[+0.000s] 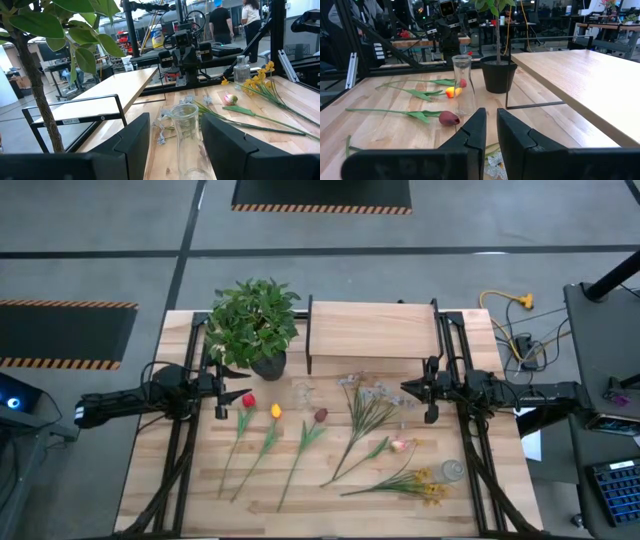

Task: Pick and place flowers into a vace then onto a shelf

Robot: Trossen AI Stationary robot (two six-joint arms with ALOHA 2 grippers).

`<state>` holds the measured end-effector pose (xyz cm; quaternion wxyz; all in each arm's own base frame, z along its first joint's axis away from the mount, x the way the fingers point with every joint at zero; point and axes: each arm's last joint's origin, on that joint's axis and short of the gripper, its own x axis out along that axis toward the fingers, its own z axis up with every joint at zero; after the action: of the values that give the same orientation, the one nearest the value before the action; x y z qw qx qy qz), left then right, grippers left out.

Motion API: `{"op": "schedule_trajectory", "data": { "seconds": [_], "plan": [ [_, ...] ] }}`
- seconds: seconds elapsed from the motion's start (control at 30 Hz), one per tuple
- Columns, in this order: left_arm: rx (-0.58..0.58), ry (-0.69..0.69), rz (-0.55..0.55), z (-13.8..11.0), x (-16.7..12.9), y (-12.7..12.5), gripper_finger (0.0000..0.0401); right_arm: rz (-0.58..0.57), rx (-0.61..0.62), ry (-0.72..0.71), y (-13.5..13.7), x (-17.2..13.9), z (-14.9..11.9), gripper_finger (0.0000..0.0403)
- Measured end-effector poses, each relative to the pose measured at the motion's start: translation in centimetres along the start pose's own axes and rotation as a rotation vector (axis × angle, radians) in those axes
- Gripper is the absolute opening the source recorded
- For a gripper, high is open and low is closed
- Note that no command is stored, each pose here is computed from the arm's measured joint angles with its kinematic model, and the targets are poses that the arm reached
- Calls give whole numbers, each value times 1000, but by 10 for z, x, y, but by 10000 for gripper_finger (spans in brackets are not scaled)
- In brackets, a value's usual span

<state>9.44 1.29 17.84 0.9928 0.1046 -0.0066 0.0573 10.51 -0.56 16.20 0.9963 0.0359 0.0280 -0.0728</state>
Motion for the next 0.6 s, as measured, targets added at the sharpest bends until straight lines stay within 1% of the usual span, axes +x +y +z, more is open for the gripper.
{"op": "schedule_trajectory", "data": {
  "seconds": [0.47, 0.6],
  "plan": [
    [0, 0, 0, 0, 0, 0, 161, 0, 0, 0, 0, 0, 0, 38],
    [0, 0, 0, 0, 0, 0, 161, 2, 4, -31, 0, 0, 3, 38]
  ]
}}
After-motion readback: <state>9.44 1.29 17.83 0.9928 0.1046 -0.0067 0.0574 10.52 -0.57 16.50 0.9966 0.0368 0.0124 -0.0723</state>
